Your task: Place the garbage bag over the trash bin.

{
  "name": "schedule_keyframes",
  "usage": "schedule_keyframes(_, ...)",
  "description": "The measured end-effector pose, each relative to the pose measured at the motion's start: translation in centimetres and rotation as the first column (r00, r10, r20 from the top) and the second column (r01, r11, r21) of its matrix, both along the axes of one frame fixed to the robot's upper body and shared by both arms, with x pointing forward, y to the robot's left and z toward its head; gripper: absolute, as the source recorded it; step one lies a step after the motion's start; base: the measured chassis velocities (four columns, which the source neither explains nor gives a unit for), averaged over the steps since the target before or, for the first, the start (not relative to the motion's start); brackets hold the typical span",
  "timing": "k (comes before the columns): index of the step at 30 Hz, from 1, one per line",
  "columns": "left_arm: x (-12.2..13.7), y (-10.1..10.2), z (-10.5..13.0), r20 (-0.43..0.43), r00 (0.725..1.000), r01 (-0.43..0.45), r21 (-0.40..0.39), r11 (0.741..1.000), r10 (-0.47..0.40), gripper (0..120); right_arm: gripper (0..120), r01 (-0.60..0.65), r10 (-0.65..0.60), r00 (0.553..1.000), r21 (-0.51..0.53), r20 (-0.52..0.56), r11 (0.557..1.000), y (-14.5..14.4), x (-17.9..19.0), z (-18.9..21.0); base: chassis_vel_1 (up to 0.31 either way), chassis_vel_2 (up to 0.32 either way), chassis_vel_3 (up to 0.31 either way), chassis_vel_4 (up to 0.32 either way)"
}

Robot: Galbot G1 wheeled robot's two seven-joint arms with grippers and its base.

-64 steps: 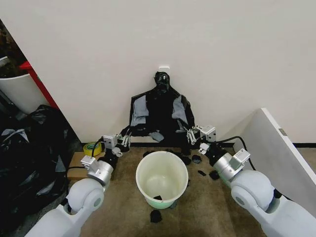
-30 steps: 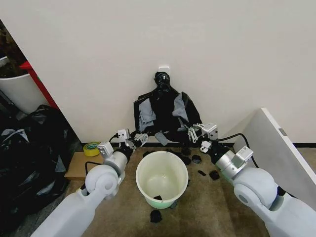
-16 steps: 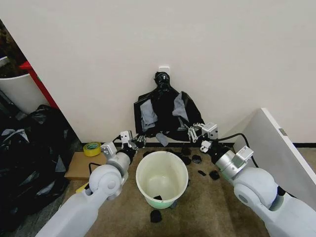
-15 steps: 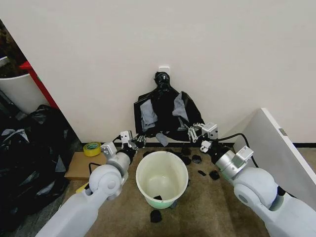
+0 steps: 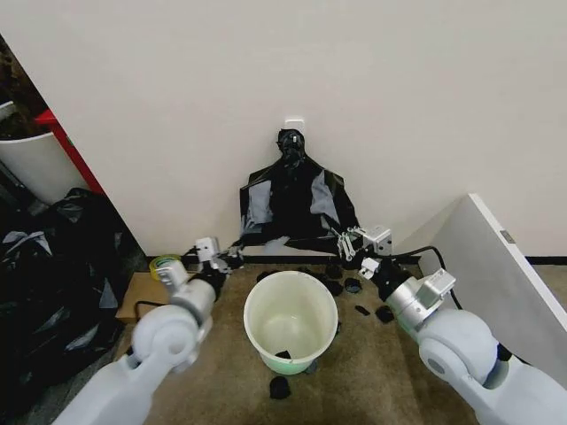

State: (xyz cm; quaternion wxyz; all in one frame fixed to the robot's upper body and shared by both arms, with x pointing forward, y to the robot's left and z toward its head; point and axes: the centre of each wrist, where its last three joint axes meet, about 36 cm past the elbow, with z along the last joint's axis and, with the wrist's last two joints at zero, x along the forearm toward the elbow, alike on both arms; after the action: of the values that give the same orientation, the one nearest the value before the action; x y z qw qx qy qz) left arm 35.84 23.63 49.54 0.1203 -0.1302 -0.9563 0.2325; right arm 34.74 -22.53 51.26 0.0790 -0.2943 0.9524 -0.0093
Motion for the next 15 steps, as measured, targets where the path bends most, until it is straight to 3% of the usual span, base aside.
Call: schedule_keyframes(15, -4.1, 0.4, -0.2, -0.008, 1.0, -0.025, 0.026, 0.999, 0.025, 0, 0, 0.006, -0.004, 0.999, 0.041, -0.041, 0.999, 0.6, -2.2, -0.3, 0.0, 0.0, 0.0, 0.0)
